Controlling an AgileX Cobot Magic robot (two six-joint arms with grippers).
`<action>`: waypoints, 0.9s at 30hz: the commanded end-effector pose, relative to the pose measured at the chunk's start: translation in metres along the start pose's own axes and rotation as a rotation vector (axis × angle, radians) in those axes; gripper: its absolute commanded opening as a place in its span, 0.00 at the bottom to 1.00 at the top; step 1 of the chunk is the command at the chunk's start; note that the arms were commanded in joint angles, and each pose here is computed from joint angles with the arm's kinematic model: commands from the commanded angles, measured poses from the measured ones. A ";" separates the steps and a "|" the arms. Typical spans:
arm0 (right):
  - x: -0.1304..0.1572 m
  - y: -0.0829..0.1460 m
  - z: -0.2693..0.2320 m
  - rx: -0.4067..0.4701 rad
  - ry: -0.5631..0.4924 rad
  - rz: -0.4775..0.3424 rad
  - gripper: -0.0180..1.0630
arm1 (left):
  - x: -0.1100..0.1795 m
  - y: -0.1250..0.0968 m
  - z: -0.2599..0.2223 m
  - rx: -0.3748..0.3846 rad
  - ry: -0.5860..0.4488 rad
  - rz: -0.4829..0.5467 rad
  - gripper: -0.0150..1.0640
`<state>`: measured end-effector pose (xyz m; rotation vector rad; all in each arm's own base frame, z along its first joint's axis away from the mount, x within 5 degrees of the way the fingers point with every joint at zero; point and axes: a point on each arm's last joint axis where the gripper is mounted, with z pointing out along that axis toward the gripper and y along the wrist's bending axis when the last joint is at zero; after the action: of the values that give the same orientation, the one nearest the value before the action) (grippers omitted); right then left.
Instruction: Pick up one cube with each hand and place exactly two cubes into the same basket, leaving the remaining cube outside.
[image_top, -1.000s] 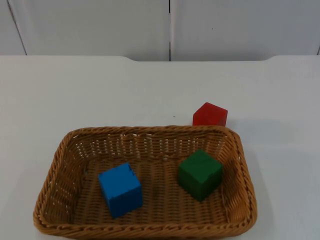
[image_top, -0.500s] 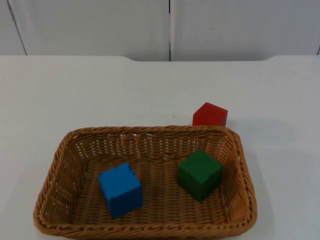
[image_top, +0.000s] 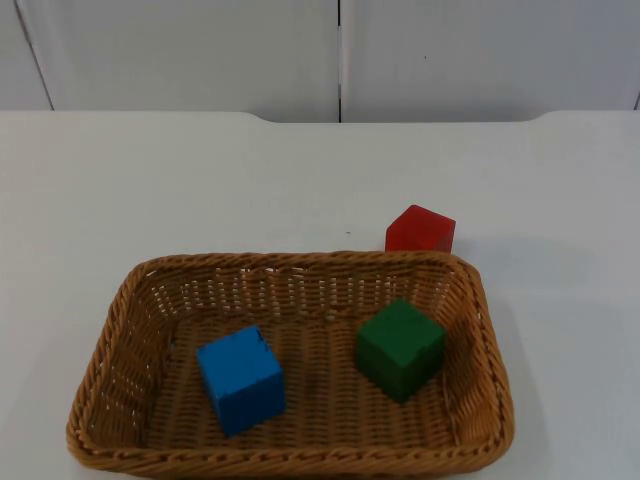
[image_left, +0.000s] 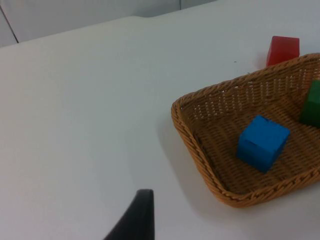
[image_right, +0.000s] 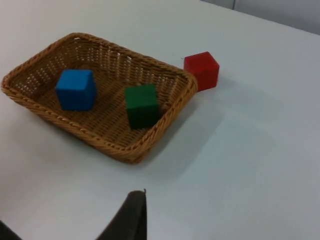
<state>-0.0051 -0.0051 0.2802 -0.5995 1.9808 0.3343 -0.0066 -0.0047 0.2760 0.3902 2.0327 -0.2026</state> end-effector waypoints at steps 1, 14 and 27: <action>0.000 0.000 0.000 0.024 -0.008 0.014 0.99 | 0.001 0.000 0.000 -0.001 -0.003 0.000 0.99; 0.000 0.002 -0.001 0.214 -0.004 0.112 0.99 | 0.001 0.000 0.000 -0.001 -0.003 0.000 0.99; 0.000 0.003 0.000 0.401 0.001 0.209 0.99 | 0.001 0.000 0.000 -0.001 -0.003 0.000 0.99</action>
<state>-0.0068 -0.0026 0.2802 -0.1688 2.0468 0.0811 -0.0066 -0.0047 0.2760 0.3902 2.0327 -0.2026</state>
